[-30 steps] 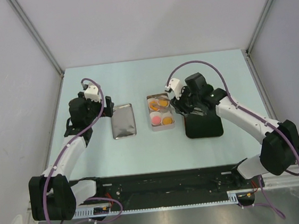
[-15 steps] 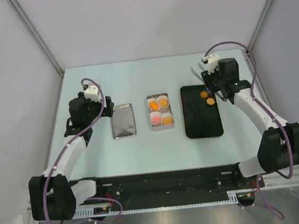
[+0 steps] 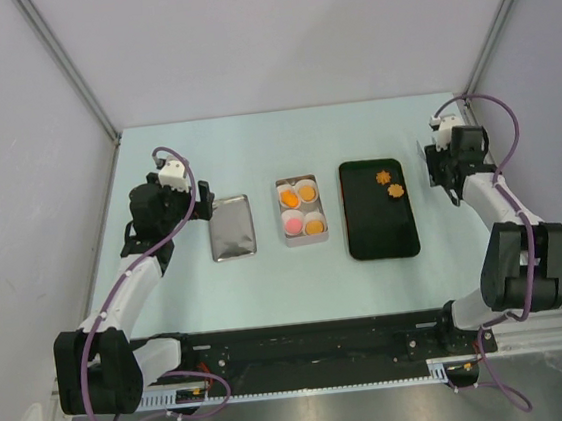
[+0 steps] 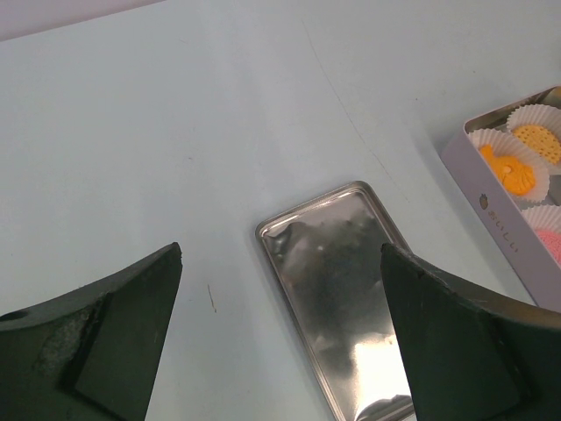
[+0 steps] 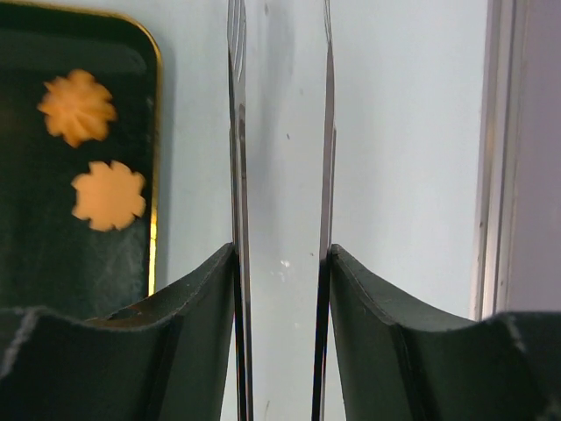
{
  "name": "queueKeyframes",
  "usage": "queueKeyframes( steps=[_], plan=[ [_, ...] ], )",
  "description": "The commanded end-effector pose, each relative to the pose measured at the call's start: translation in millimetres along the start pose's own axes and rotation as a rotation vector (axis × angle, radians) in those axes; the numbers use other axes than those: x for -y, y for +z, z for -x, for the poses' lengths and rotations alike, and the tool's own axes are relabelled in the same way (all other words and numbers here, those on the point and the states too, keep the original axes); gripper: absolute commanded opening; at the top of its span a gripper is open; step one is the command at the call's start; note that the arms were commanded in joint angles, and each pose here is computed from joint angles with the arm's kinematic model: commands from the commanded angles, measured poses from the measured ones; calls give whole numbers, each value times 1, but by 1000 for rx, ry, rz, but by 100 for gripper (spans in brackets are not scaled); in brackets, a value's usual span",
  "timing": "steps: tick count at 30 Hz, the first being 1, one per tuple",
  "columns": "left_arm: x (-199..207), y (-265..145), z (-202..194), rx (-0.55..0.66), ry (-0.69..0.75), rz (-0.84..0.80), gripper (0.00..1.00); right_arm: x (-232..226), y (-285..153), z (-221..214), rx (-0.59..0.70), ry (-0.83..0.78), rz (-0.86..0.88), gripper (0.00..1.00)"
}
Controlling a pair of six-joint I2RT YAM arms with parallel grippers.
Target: Pack the cookies
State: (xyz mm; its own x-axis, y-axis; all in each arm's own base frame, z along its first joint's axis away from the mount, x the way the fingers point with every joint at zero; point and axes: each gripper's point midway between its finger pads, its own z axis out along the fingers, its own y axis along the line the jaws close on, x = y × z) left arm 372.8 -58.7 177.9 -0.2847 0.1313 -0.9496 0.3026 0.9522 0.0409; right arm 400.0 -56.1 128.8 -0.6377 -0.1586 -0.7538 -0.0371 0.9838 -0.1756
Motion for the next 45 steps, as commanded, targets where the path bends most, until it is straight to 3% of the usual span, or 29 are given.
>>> queueKeyframes(
  steps=[1,21,39,45],
  plan=[
    [4,0,17,52,28,-22,100,14,10,-11,4,12,-31,49],
    [6,0,15,50,25,-30,100,14,39,-90,-217,43,53,50],
    [7,-1,17,53,22,-36,100,4,48,-119,-307,15,111,54],
    [7,0,15,49,23,-39,100,3,45,-116,-301,15,118,65]
  ],
)
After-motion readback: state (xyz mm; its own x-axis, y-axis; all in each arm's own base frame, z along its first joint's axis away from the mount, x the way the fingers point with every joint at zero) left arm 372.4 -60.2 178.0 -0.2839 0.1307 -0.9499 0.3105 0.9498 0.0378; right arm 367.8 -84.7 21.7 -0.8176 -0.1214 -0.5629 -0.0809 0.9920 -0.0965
